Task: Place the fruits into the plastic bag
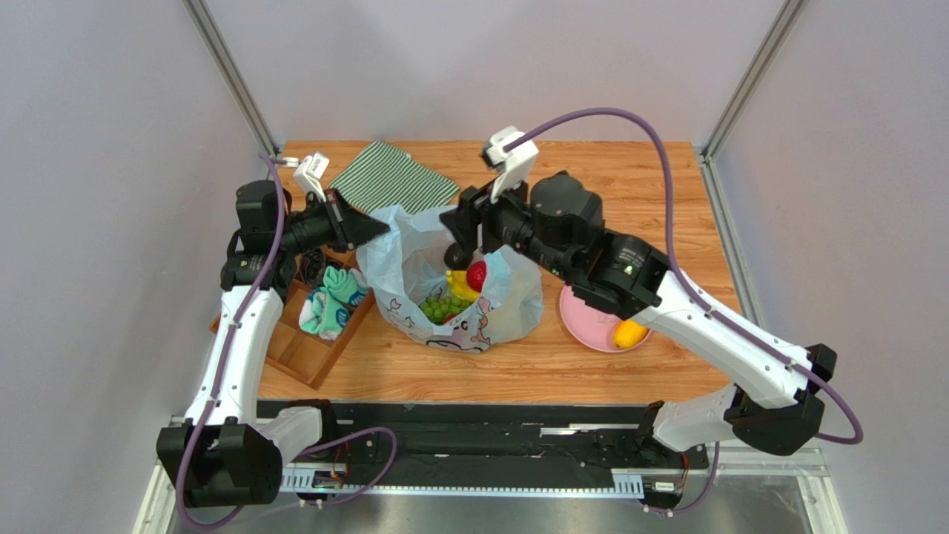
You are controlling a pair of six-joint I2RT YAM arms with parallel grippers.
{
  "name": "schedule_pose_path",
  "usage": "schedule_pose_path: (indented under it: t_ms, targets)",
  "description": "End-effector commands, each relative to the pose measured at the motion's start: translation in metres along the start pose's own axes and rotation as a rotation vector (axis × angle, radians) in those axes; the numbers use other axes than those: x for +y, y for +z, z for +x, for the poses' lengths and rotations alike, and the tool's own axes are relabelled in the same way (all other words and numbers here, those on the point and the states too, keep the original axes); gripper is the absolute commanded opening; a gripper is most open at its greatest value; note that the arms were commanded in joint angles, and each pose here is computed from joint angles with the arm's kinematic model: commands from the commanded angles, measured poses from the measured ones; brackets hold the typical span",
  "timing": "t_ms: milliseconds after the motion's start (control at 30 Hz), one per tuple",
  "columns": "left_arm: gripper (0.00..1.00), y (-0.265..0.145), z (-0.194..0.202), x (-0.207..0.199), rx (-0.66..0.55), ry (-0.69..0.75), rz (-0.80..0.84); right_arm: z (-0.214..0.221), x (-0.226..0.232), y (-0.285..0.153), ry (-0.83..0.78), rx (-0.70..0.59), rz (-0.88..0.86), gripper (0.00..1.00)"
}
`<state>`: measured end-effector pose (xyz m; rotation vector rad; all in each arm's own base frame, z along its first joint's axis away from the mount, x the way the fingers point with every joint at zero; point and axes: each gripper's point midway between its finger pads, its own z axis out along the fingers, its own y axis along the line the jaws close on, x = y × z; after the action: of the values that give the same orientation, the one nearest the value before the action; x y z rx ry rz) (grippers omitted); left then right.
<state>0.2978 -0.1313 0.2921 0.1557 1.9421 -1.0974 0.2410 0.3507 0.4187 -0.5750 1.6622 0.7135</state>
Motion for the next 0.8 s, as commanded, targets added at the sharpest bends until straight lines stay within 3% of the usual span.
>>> schedule_pose_path:
  t_ms: [0, 133, 300, 500, 767]
  targets:
    - [0.00, -0.001, -0.007, -0.005, -0.020, 0.030, 0.021, -0.001, -0.060, -0.004, 0.092, -0.022, 0.164, 0.54]
    - [0.00, -0.001, -0.007, -0.005, -0.019, 0.029, 0.021, 0.010, -0.091, -0.013, 0.141, -0.012, 0.245, 0.54]
    - [0.00, -0.001, -0.008, -0.005, -0.021, 0.030, 0.020, 0.040, -0.154, -0.042, 0.229, 0.029, 0.489, 0.54]
    - [0.00, -0.001, -0.008, -0.005, -0.021, 0.028, 0.020, 0.125, -0.226, -0.093, 0.341, 0.147, 0.756, 0.56]
    - [0.00, -0.001, -0.007, -0.005, -0.020, 0.027, 0.019, 0.233, -0.289, -0.152, 0.461, 0.362, 1.055, 0.73]
